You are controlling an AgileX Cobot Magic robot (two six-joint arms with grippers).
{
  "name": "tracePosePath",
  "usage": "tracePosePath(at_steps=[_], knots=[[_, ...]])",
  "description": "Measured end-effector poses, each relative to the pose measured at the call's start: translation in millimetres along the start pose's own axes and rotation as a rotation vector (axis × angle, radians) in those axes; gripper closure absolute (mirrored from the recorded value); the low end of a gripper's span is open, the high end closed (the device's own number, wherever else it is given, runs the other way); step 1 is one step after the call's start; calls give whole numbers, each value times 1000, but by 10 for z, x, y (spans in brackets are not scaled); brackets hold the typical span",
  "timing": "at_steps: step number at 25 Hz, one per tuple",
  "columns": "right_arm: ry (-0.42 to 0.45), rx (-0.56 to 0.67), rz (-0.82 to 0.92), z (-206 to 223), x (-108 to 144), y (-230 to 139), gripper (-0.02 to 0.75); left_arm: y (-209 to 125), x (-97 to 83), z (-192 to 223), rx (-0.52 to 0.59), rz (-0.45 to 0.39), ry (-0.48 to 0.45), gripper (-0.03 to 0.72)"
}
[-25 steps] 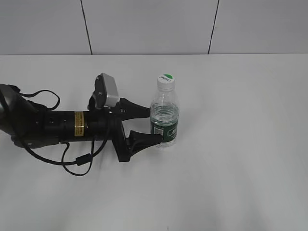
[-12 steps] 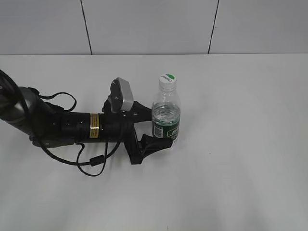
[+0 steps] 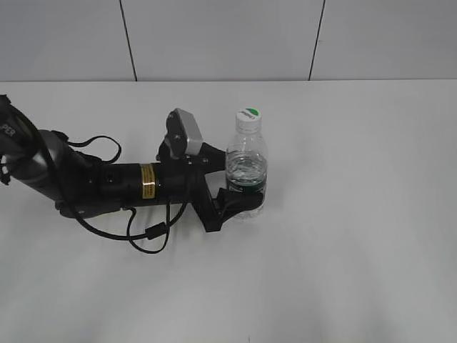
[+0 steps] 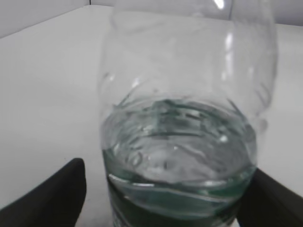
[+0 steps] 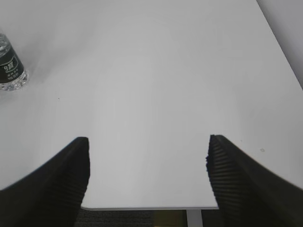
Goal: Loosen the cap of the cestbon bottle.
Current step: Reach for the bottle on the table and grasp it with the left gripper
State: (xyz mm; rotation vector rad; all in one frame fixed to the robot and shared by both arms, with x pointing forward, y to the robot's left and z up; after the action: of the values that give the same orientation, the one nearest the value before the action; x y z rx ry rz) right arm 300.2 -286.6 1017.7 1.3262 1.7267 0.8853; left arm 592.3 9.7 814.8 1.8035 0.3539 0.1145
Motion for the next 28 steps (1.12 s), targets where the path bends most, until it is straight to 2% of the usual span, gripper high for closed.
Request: tracePosePath(at_steps=[7,13,16,20,28], knots=[[0,0,0,0,0,0,150,3,-7,21,-12,-2,-7,139],[0,0,0,0,0,0,150,100,-18,17,-68,-10,-15,145],[0,0,0,0,0,0,150,99,-22,18,-67,-9,-17,179],[0,0,0,0,0,0,150,101,-35,23,-68,-9,-22,275],[0,0,0,0,0,0,150,99,-36,23,-67,-8,-22,275]])
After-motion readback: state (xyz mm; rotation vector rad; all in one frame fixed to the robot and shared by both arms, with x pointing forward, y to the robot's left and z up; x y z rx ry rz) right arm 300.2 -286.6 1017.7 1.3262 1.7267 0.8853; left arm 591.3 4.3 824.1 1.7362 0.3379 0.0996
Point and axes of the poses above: a point on each arm's last joint axis where the gripper is mounted, z pointing out along that axis toward the gripper, x along the wrist's bending axis when the last joint is at zero, y = z × x, the point moved 8 cm from there along z, pointing out along that axis toward the gripper, and after that the axes turned 5 degrees about -z, right-handed, at the moved point
